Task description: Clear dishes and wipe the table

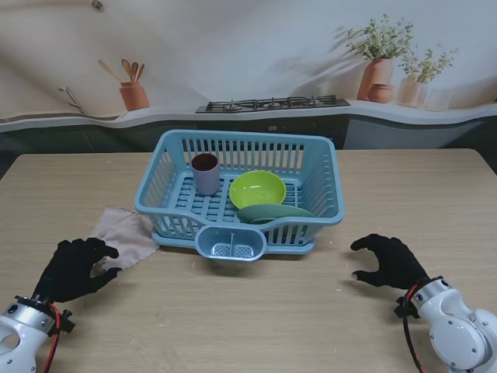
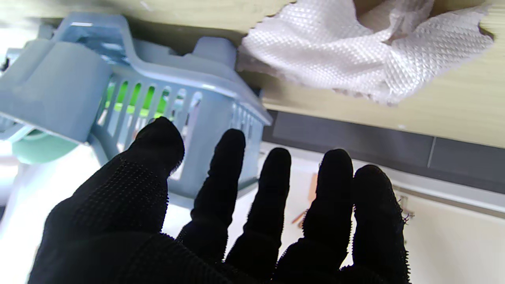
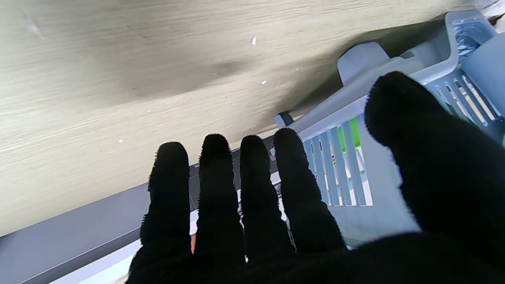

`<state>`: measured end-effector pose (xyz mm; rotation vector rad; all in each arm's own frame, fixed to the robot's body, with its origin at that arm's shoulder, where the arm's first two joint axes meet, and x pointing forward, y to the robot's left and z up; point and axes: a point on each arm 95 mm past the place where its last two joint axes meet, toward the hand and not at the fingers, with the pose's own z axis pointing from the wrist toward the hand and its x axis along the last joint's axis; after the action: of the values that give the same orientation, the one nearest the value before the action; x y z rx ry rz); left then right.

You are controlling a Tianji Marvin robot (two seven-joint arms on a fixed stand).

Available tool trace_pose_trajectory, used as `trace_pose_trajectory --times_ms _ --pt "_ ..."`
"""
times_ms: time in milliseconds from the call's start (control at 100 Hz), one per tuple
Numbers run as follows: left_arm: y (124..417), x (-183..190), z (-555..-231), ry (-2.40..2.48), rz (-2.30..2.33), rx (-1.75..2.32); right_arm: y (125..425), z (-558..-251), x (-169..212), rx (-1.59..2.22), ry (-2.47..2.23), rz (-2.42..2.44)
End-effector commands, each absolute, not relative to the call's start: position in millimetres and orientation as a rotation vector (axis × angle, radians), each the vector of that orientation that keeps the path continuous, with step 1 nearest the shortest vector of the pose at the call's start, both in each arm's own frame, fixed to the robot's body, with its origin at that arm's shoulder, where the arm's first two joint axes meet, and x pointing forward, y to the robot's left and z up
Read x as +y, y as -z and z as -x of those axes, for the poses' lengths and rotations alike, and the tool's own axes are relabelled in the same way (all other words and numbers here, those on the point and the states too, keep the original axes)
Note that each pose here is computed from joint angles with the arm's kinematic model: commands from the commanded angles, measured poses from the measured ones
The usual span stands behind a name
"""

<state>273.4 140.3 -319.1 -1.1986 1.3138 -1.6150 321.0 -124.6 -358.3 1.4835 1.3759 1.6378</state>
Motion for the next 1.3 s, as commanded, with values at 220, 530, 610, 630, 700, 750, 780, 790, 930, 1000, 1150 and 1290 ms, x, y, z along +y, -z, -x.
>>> trace_pose_trajectory --times_ms 220,530,610,630,700,750,780,790,930,1000,1150,1290 --pt "312 136 -262 1.731 1.286 1.297 361 -310 -117 1.405 -1.662 -1.514" --pt "310 133 -265 1.819 1.347 1.254 365 -303 -110 1.424 -1.669 -1.53" --pt "309 132 -265 1.839 1.368 1.237 364 -302 -109 1.424 -1.675 -1.528" --pt "309 132 -265 1.841 1.374 1.236 364 -302 -109 1.424 -1.676 -1.527" --pt "309 132 -265 1.845 1.393 1.237 365 -301 -109 1.427 -1.677 -1.527" --pt "309 131 -266 1.851 1.402 1.233 365 -301 -108 1.429 -1.677 -1.528" --pt "309 130 -266 1.855 1.406 1.23 365 -301 -108 1.43 -1.678 -1.529" --pt "309 130 -266 1.856 1.407 1.229 365 -301 -108 1.431 -1.678 -1.529" --pt "308 129 -266 1.861 1.417 1.225 366 -300 -107 1.438 -1.68 -1.542" --pt "308 128 -267 1.871 1.418 1.215 367 -299 -106 1.442 -1.681 -1.55" --pt "308 127 -267 1.884 1.429 1.205 369 -298 -106 1.461 -1.677 -1.547" --pt "307 126 -267 1.887 1.436 1.208 369 -297 -106 1.459 -1.679 -1.553"
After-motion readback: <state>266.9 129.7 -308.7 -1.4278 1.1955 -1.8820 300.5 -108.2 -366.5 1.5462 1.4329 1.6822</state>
